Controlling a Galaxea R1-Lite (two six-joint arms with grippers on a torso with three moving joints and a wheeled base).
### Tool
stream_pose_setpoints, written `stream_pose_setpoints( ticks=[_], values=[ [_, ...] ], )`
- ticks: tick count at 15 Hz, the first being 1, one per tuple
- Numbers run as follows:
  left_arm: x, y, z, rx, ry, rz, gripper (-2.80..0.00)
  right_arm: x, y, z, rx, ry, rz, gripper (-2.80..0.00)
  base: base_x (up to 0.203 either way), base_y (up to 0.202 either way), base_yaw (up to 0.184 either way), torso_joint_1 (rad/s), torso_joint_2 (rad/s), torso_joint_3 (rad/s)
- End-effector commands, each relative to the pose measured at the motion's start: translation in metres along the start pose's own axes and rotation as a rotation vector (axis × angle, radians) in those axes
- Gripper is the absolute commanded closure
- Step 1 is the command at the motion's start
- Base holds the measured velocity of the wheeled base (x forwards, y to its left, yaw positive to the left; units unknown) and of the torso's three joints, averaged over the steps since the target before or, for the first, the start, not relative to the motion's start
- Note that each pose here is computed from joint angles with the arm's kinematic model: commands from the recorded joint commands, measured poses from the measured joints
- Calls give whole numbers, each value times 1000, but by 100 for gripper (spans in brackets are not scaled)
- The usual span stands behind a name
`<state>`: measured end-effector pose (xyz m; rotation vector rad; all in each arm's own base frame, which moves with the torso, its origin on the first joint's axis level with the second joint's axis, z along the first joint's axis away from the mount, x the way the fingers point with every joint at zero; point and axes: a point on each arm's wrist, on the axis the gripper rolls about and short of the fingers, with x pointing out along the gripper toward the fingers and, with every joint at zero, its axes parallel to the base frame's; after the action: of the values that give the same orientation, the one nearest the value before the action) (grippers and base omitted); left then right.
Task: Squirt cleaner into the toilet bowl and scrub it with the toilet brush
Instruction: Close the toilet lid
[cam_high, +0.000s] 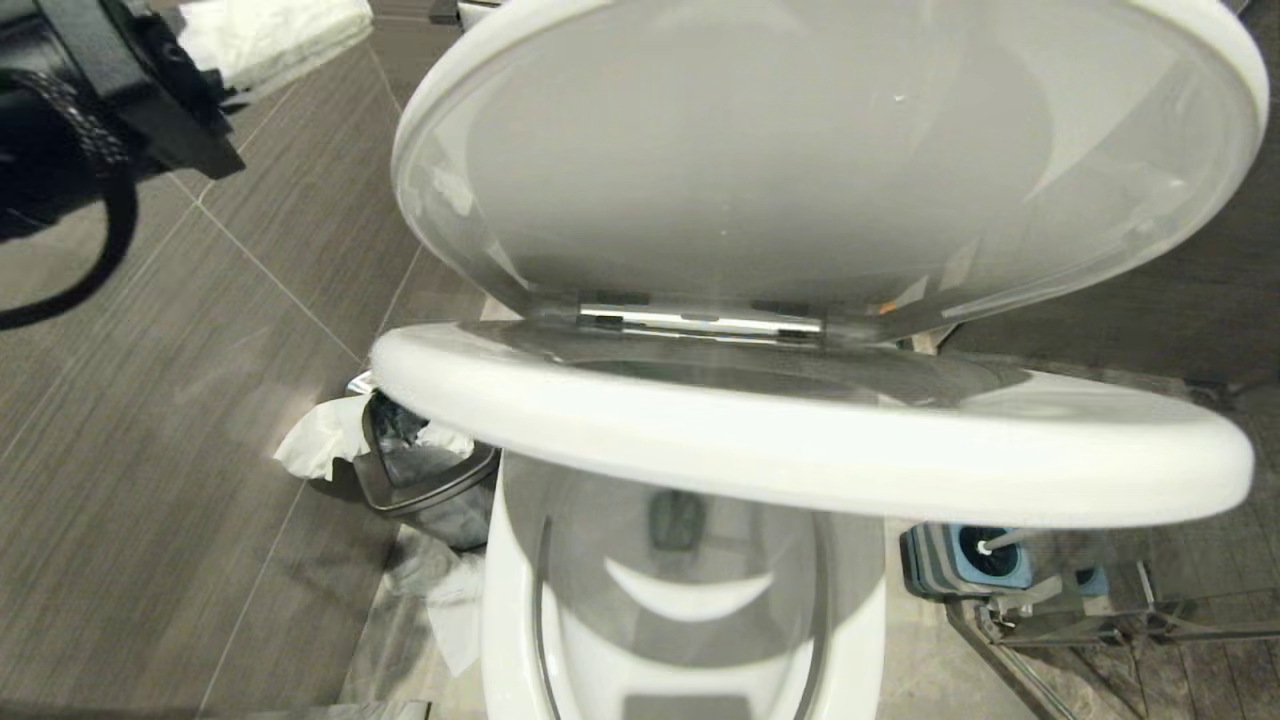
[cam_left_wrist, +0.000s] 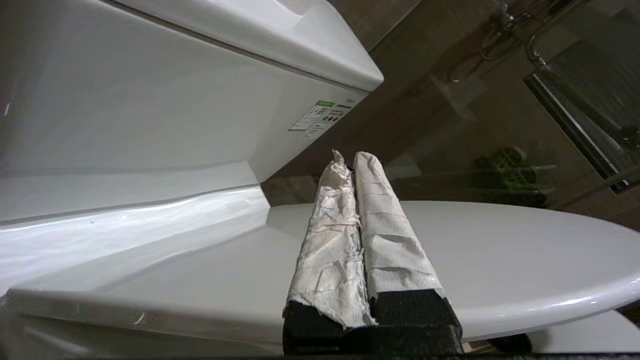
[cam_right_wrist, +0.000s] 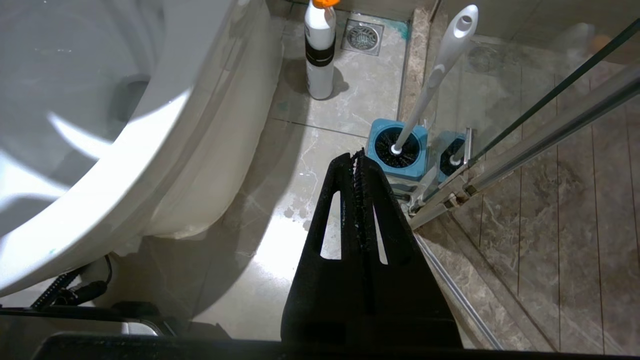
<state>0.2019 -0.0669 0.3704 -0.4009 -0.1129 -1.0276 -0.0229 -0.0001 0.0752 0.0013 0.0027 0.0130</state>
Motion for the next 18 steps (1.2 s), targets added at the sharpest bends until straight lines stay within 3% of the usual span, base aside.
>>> stream_pose_setpoints(
  ticks=[1,3,4,7,11,18],
  values=[
    [-26,-31,20,14,61,66,0,0,0,0,0,0,1,0,0,0,0,0,0,0],
    [-40,-46,28,84,48,49,0,0,0,0,0,2,1,0,0,0,0,0,0,0],
    [-41,-49,30,102,37,26,0,0,0,0,0,1,1,0,0,0,0,0,0,0],
    [-47,-53,37,128,6,63,0,0,0,0,0,2,2,0,0,0,0,0,0,0],
    [-53,-62,42,148,-16,58,0,0,0,0,0,2,1,0,0,0,0,3,0,23],
    [-63,-73,41,151,-8,61,0,0,0,0,0,0,1,0,0,0,0,2,3,184]
  ],
)
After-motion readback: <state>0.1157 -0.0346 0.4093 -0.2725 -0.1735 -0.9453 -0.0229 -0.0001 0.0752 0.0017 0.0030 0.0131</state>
